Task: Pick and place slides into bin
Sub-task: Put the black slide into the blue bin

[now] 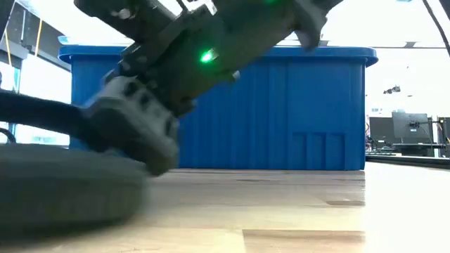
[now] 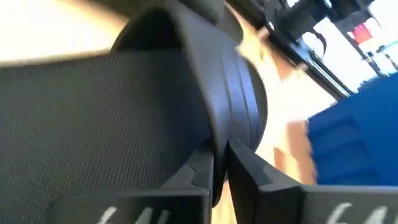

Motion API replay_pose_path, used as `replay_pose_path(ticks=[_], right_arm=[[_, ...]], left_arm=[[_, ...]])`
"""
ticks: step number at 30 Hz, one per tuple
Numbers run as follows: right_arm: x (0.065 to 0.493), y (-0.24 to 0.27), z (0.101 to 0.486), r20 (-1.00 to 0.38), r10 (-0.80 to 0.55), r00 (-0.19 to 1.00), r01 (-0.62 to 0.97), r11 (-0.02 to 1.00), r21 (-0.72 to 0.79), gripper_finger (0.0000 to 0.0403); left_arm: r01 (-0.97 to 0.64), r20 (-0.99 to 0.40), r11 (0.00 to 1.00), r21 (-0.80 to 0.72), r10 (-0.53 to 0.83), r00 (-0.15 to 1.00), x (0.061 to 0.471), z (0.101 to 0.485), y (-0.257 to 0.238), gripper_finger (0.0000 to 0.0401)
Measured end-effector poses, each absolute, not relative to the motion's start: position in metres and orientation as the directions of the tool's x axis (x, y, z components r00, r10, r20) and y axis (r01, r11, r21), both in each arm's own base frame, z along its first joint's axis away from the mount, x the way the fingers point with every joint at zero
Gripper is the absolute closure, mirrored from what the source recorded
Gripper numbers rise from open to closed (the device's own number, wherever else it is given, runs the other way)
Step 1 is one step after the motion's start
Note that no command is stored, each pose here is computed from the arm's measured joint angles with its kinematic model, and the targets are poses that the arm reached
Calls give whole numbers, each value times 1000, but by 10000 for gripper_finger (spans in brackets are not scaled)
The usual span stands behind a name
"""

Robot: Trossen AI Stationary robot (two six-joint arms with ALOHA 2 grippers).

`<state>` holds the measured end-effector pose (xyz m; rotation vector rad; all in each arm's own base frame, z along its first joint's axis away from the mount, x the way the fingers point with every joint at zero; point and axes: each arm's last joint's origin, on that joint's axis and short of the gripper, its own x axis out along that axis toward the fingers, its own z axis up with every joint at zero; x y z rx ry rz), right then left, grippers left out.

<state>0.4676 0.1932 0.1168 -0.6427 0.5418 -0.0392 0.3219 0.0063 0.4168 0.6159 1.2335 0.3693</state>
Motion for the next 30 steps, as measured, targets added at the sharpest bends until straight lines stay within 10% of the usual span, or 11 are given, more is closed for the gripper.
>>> replay_pose_path(ticks=[14,23,30], right_arm=[[380,236,260,-396,-321,860,50,826,-561,401],[316,235,319,-10,-750,662,366,335,-868,402],[307,154,376,-38,-827,562,459,349,-817,402]], left_arm=[[62,-766,795,603,556,321,316,422,6,258],[32,-734,769,638,595,329,313,426,7,258],[-10,-671,730,683,633,387,321,431,8,258]])
